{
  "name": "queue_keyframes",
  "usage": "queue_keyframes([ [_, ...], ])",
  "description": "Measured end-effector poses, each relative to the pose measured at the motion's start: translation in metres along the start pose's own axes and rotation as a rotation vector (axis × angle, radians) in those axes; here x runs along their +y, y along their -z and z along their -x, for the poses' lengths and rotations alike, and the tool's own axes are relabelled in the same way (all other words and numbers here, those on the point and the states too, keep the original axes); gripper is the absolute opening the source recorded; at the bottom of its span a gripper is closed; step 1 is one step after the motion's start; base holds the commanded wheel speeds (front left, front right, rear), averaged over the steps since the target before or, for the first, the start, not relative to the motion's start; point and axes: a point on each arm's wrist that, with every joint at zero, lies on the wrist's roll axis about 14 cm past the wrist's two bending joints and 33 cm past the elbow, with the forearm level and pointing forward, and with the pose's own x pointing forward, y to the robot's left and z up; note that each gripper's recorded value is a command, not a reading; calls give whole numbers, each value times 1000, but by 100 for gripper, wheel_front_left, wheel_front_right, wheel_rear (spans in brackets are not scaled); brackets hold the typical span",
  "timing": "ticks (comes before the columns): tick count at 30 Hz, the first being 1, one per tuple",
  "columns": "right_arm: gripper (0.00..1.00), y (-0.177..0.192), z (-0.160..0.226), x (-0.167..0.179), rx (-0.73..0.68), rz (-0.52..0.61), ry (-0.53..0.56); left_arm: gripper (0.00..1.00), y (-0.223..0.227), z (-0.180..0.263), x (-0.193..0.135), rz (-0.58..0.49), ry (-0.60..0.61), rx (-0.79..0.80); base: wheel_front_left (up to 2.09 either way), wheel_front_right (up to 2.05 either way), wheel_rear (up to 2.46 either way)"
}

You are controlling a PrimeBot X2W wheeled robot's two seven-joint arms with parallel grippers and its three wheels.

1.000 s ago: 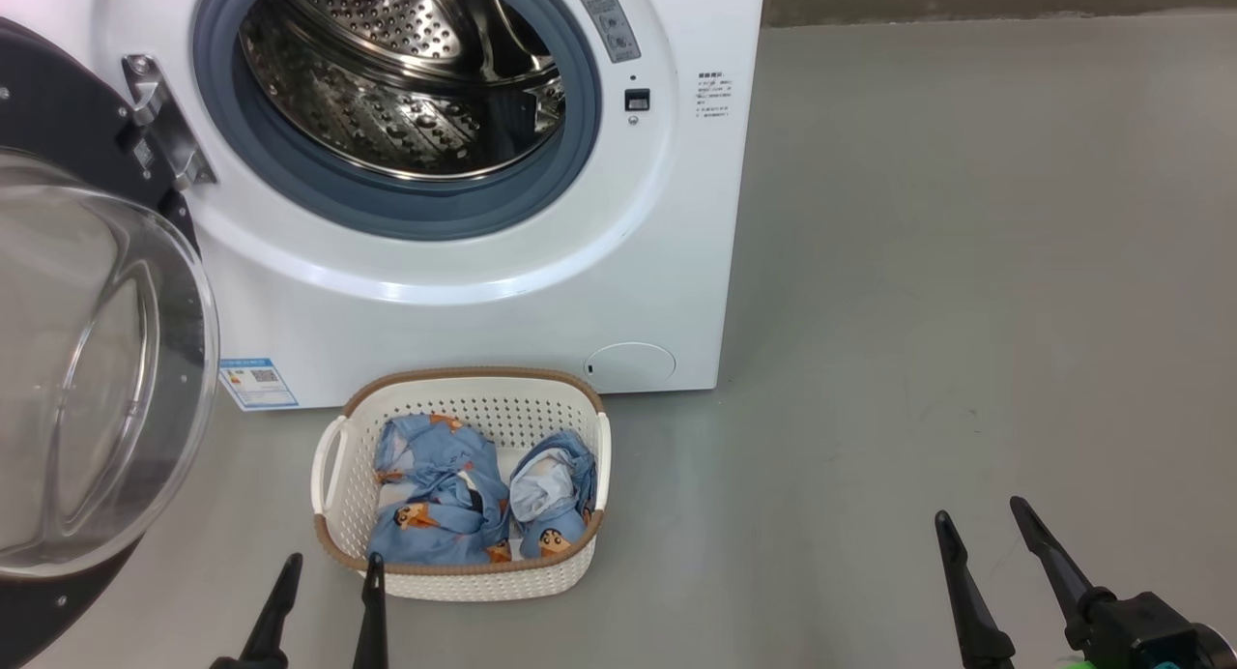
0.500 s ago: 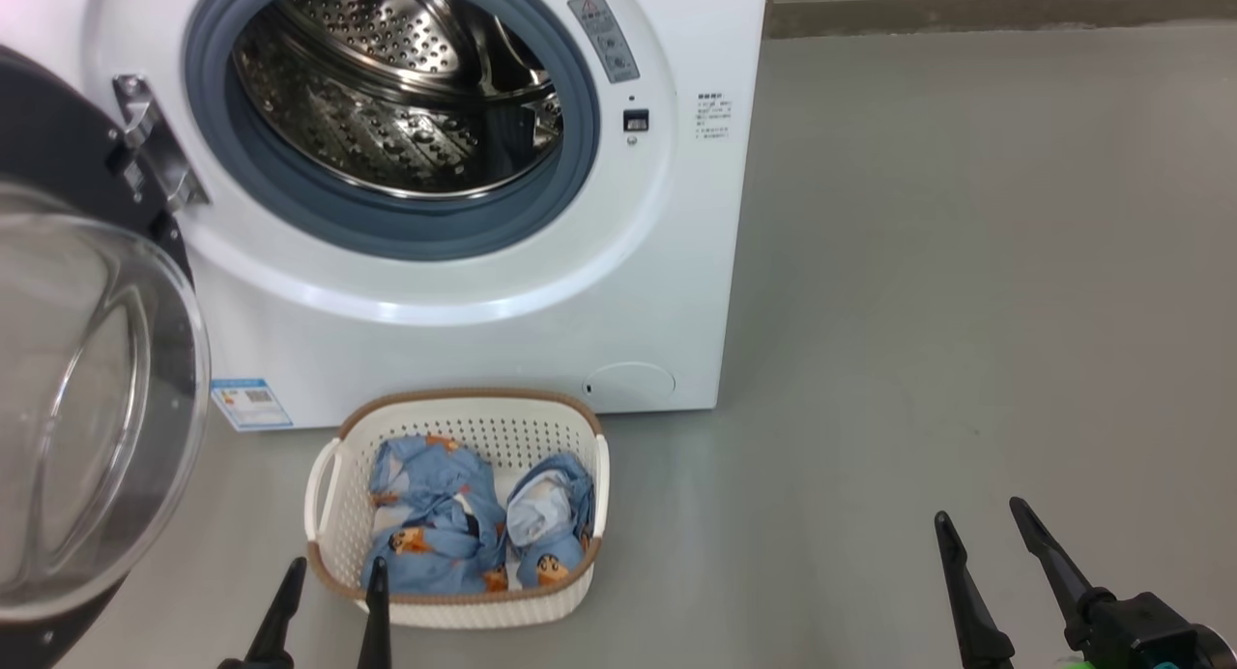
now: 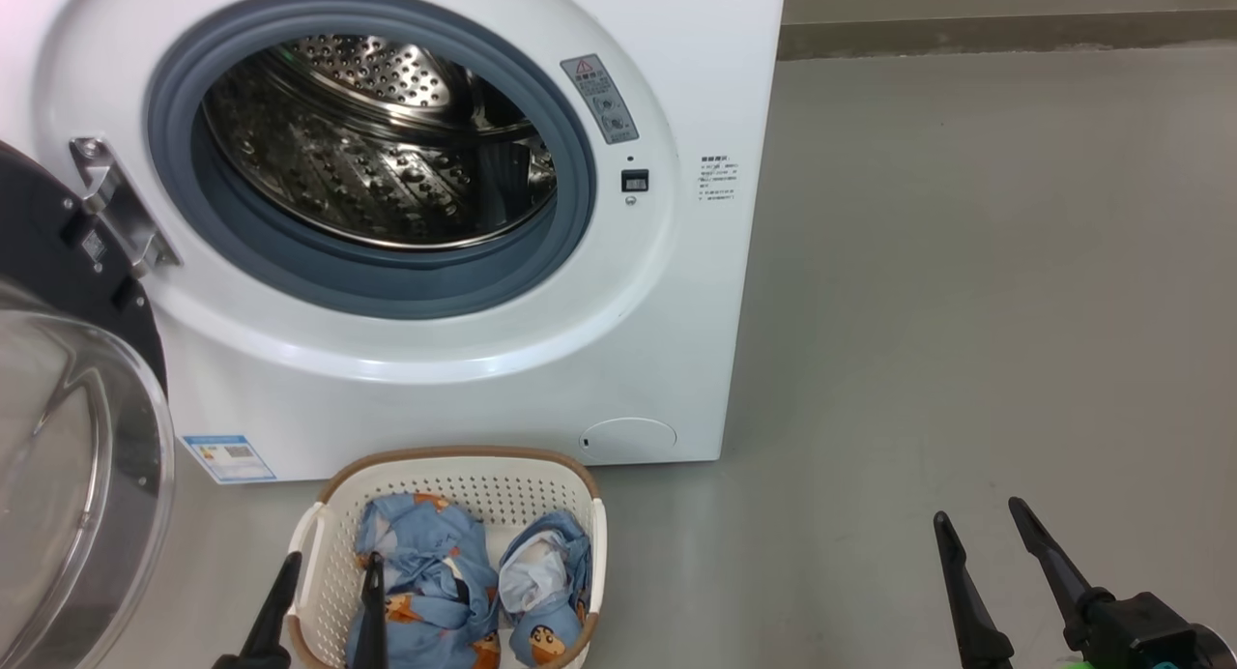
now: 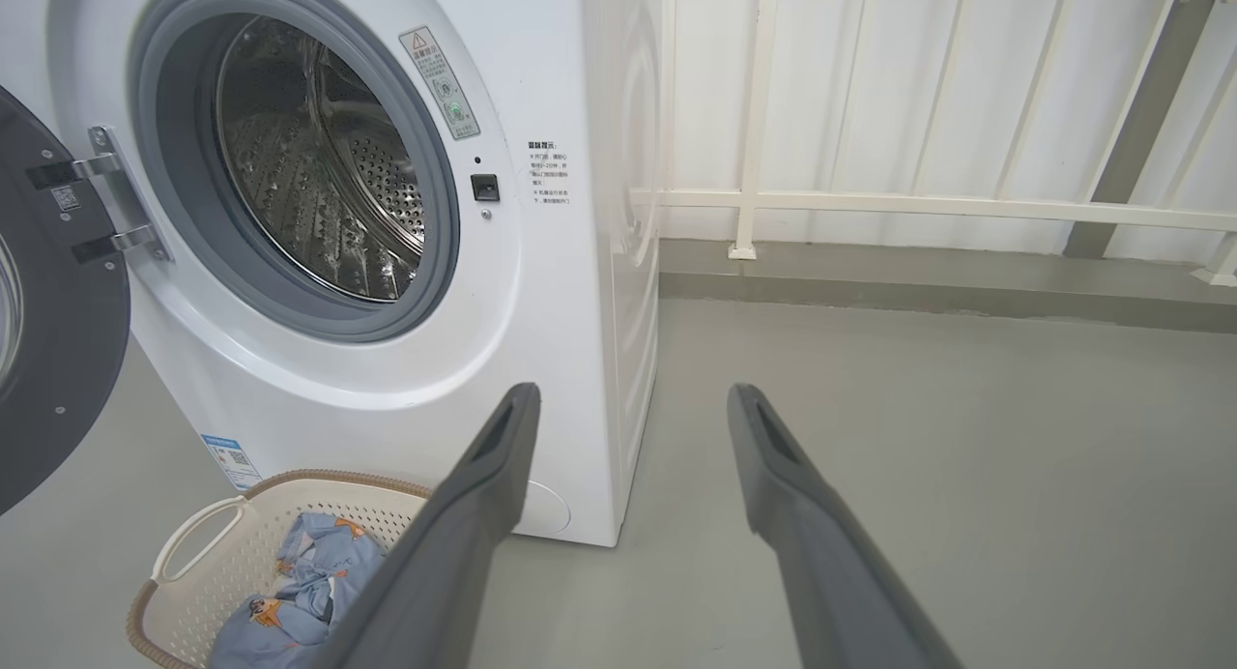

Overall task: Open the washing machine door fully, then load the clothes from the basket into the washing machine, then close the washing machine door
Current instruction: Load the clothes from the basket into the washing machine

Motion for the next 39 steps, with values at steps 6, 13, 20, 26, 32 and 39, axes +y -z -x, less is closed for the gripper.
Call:
queue_keyframes([
  [6,100,2,0,1,6,-8,-2,100,1,0,0,-1,2,3,11,-11,0],
  [13,100,2,-1,2,6,-10,-4,100,1,1,-1,-3,6,4,0,0,0],
  [20,100,3,-2,3,8,-11,-8,100,2,1,-1,-4,4,8,0,0,0],
  [26,100,5,-3,3,15,-13,-10,100,6,0,-4,-2,8,21,0,0,0],
  [32,100,10,-9,5,27,-17,-15,100,44,-13,-18,77,53,162,0,0,0],
  [39,100,12,-29,5,23,-19,-24,100,104,-33,-42,134,140,390,0,0,0],
])
